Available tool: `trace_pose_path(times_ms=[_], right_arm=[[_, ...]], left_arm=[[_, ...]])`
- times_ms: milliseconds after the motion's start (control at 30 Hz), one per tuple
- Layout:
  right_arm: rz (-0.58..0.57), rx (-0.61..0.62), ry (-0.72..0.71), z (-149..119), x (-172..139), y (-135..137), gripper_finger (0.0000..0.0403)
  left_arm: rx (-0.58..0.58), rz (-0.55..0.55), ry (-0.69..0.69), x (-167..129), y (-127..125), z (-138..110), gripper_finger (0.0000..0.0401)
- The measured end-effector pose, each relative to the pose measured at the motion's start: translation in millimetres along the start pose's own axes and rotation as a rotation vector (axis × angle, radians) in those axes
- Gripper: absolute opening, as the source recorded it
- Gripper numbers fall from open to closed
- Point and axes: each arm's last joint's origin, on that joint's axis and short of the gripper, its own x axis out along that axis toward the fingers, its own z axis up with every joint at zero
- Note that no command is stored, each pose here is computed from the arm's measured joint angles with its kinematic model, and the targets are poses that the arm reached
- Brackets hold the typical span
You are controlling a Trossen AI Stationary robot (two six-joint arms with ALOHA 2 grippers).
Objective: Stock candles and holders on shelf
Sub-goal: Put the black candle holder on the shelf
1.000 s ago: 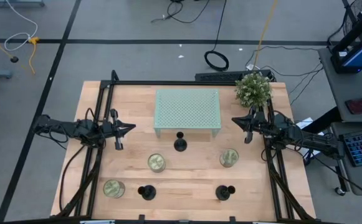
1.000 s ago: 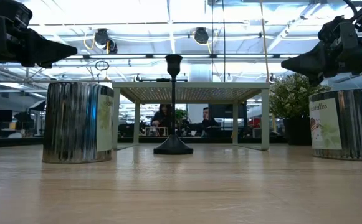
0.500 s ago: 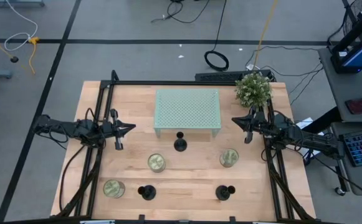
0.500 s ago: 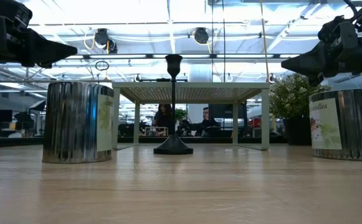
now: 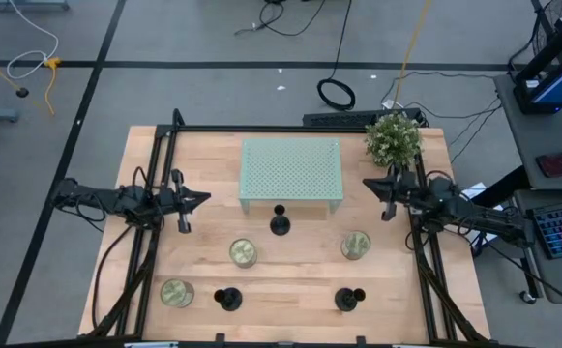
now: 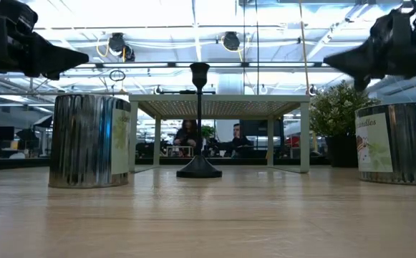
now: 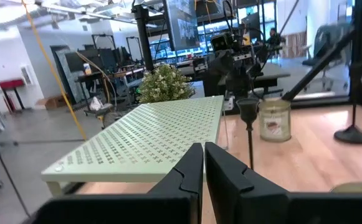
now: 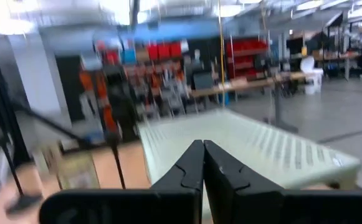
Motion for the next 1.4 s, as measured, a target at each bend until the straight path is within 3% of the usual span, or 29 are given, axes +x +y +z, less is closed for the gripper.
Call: trace_pose_path(times_ms=[167,267,367,433,600,767,900,1167,1400], right_arm=[[0.006,-0.022,-0.127,12,-1,2,0.0],[-0.118,-0.132,-0.185,17,-2,-1,0.0],[-0.166,-0.14,-0.182,17,-1,-3,0.0],[-0.127,-0.108,-0.17,16,0,-2,0.0],[0.101,-0.034,-0.187,19,8,5,0.0014],[0.148,-0.042,-0.249,23,20,8,0.0074],[0.155,-0.028,-0.159,12,35,8,0.0136],[0.252,-0.049,-0.012,19,80,25,0.021],[0.279,-0.083,-0.007,23,92,32,0.0215]], left_arm=[[-0.096,0.0,0.001,0,0,0,0.0024],[-0.131,-0.026,0.0,0,-1,0,0.0024],[-0.124,-0.048,-0.021,0,-1,2,0.0024],[-0.131,-0.039,-0.043,0,-1,4,0.0024],[-0.157,0.004,-0.166,-1,3,17,0.0024],[-0.133,0.015,-0.206,-2,4,23,0.0031],[-0.118,0.025,-0.202,0,5,31,0.007],[-0.059,0.097,-0.112,22,8,65,0.0167],[-0.02,0.053,0.071,62,-4,65,0.0186]])
